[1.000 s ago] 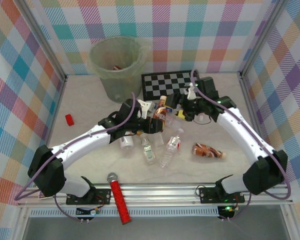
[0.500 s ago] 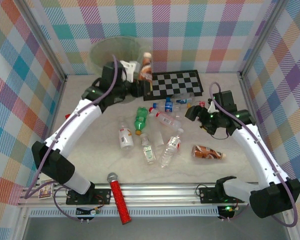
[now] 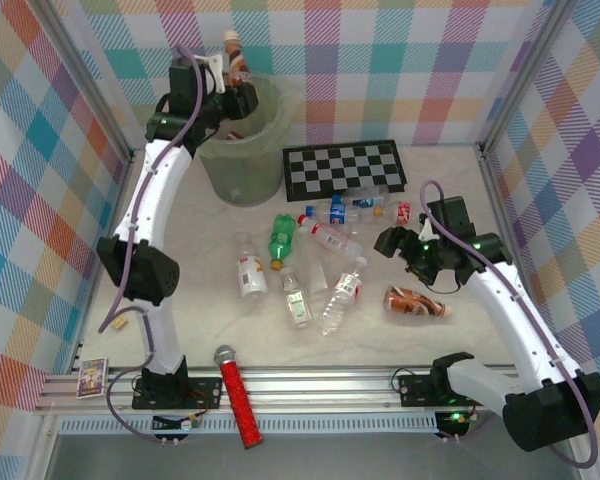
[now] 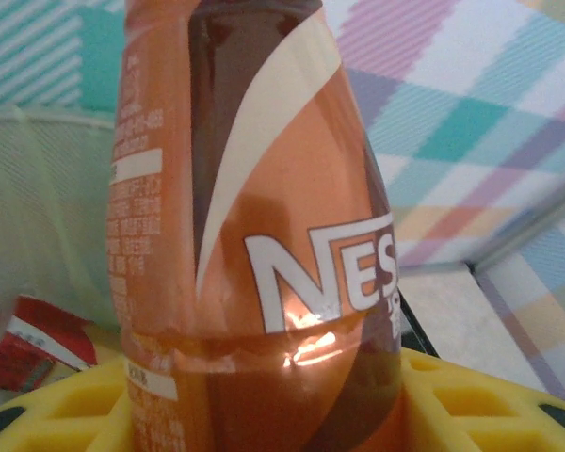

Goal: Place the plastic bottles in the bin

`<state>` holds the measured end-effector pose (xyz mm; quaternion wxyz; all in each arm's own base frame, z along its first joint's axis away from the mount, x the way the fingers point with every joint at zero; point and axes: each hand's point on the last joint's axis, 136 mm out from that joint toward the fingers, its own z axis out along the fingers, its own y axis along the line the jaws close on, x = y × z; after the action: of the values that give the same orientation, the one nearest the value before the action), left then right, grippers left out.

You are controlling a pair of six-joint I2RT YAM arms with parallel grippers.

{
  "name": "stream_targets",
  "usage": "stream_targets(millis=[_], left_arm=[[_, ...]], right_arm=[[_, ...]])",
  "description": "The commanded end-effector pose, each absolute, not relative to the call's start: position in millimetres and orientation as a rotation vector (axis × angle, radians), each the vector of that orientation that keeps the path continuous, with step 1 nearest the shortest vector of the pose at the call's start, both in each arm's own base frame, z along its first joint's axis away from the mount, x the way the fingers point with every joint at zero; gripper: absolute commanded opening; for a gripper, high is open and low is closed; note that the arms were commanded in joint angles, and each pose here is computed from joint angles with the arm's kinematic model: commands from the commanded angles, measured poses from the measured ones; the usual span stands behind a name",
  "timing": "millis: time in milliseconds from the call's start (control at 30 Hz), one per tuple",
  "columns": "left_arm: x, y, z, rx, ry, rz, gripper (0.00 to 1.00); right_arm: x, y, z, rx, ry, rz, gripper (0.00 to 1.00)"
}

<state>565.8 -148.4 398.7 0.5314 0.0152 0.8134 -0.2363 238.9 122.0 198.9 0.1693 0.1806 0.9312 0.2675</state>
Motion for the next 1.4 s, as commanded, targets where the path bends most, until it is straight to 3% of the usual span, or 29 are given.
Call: stream_targets(millis=[0, 200, 567, 733, 800, 1167, 1367], left_arm=[[587.7, -124.2, 393.3, -0.052, 1.957, -0.538, 0.06], [619.9, -116.4, 369.9, -0.117, 1.952, -0.6, 0.05], [625.8, -118.2, 312.1, -0.148, 2.097, -0.589, 0.09], [622.3, -118.1, 297.4, -0.132, 2.144, -0.565, 0.43], [621.5, -118.4, 293.0, -0.126, 2.155, -0.562, 0.52], [614.2, -126.0, 293.5, -0.064, 2.169, -0.547, 0.78], [608.4, -128.6, 306.3, -0.034, 2.149, -0.555, 0.85]], right_arm=[[230.6, 116.8, 194.5, 0.496, 2.652, 0.726, 0.9], [223.9, 109.3, 195.7, 0.46, 2.665, 0.666, 0.9], [213.0, 102.2, 189.2, 0.464, 2.664, 0.632, 0.91], [213.4, 101.6, 188.4, 0.465, 2.662, 0.627, 0.91], [213.7, 102.0, 187.7, 0.467, 2.666, 0.628, 0.91], [206.1, 70.7, 186.3, 0.789, 2.582, 0.48, 0.94], [191.0, 53.9, 180.4, 0.95, 2.547, 0.405, 0.99]])
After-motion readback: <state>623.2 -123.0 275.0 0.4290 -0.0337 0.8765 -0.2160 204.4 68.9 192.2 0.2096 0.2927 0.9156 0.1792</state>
